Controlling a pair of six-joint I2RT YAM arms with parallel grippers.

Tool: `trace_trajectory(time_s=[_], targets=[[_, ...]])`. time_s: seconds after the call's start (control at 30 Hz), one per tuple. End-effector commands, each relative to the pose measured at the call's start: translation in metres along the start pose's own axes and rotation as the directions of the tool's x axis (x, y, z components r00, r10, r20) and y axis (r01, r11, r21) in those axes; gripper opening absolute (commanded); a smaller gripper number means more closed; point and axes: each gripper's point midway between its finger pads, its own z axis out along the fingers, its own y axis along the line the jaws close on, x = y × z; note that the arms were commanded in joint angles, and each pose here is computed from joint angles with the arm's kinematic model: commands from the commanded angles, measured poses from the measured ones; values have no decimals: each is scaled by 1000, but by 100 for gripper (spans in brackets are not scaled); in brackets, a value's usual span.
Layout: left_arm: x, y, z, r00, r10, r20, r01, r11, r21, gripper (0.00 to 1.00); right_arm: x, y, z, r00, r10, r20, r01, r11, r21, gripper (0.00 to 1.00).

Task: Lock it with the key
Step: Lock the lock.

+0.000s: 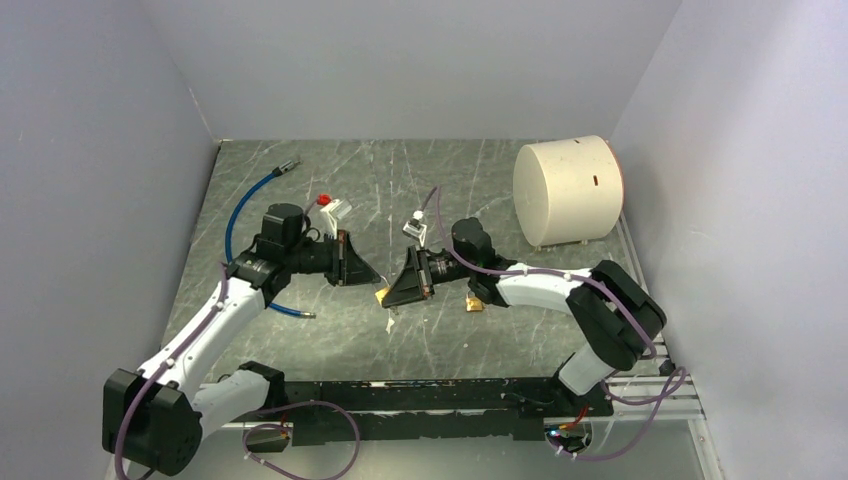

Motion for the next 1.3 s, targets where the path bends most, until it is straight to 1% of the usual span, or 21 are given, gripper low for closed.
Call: trace_trajectory(time_s=[0.0, 0.1, 0.23, 0.33, 0.4, 0.6, 0.73, 0.87, 1.0, 1.03, 1.1, 1.2, 1.27], targets=[[46, -55, -10, 972, -142, -186, 179, 964, 197, 2, -81, 16, -6, 940, -173, 293, 146, 983, 112, 0], [50, -60, -12, 979, -118, -168, 153, 964, 216, 2, -83, 14, -6, 937, -176, 301, 142, 981, 132, 0], [62, -58, -10, 975, -137, -177, 173, 963, 208, 2, -87, 18, -7, 932, -184, 312, 147, 979, 139, 0], [69, -61, -5, 982, -105, -160, 140, 963, 230, 2, -92, 5, -6, 940, -165, 298, 97, 968, 230, 0], [74, -67, -3, 987, -66, -149, 104, 958, 266, 2, -95, 3, -5, 942, -161, 295, 84, 963, 256, 0], [80, -71, 2, 992, -62, -113, 96, 939, 331, 3, -97, 14, 0, 944, -157, 290, 104, 976, 190, 0], [83, -76, -1, 992, -74, -107, 108, 922, 372, 3, -99, 28, 0, 931, -219, 293, 187, 973, 136, 0], [91, -78, -5, 989, -82, -119, 122, 915, 384, 2, -104, 23, 1, 927, -264, 265, 220, 958, 185, 0], [89, -87, -11, 991, -98, -94, 130, 894, 429, 2, -106, 15, 4, 933, -256, 254, 216, 961, 175, 0], [87, -91, -13, 993, -88, -76, 113, 886, 449, 3, -108, 13, 5, 932, -255, 256, 215, 961, 176, 0], [89, -94, -16, 991, -104, -79, 129, 875, 466, 2, -109, 13, 5, 929, -261, 261, 225, 961, 159, 0], [97, -94, -19, 989, -114, -100, 147, 872, 467, 3, -114, 15, 6, 924, -275, 266, 240, 958, 157, 0], [102, -91, -20, 987, -120, -109, 157, 882, 444, 3, -118, 17, 7, 923, -280, 265, 244, 956, 161, 0]])
